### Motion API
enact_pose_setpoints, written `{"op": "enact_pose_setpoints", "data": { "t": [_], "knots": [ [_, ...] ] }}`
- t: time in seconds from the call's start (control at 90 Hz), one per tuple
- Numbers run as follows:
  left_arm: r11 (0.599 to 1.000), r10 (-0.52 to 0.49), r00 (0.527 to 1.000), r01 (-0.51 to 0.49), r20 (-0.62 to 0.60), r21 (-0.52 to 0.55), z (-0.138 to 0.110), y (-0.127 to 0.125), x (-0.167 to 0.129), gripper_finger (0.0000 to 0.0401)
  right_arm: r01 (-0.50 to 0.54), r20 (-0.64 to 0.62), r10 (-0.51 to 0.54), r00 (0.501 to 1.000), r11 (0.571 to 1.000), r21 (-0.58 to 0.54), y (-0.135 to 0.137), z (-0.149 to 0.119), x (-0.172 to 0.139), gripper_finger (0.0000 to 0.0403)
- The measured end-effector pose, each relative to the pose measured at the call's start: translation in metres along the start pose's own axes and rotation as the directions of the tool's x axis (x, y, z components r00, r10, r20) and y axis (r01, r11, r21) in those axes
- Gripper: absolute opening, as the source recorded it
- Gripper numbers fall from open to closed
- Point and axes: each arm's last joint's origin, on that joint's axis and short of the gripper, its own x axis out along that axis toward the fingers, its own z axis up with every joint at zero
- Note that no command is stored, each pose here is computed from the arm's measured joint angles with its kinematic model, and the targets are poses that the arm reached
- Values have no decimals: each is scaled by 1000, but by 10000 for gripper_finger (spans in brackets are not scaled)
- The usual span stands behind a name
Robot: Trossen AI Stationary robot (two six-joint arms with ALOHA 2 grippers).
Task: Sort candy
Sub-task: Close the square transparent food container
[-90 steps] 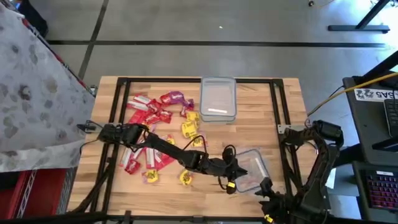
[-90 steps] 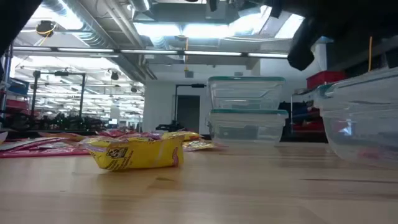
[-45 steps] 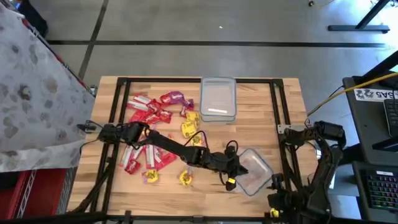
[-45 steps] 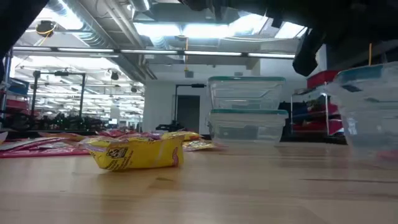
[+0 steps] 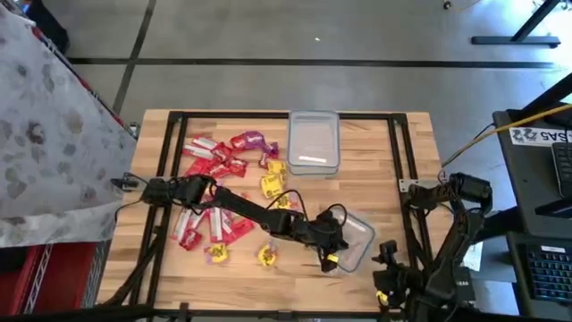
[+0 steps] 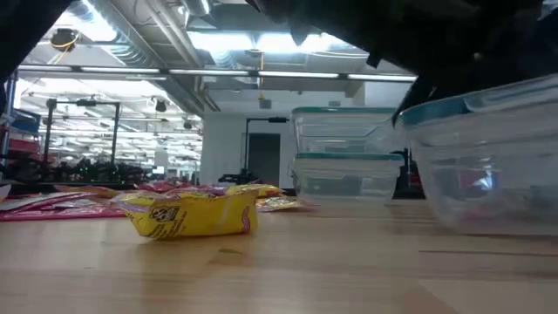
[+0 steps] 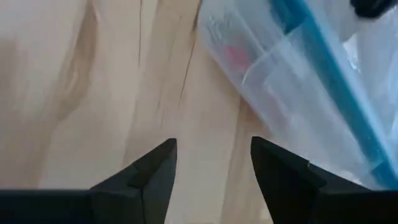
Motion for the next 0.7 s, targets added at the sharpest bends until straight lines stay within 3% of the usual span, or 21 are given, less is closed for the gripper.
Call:
{"op": "enact_pose_setpoints", "data": {
  "t": [0.256,0.511,0.7],
  "knots": [
    [1000,-4,998,5,-66,12,-9,-9,-2,17,1,55,-1,998,1000,-9,-1,7,-11,193],
    [997,69,971,-60,-229,46,-8,-10,-24,17,-6,14,5,1000,998,59,-1,-8,9,193],
    [992,105,955,-81,-279,94,-4,-11,-37,17,56,119,-70,990,991,119,-4,-12,18,193]
  ]
}}
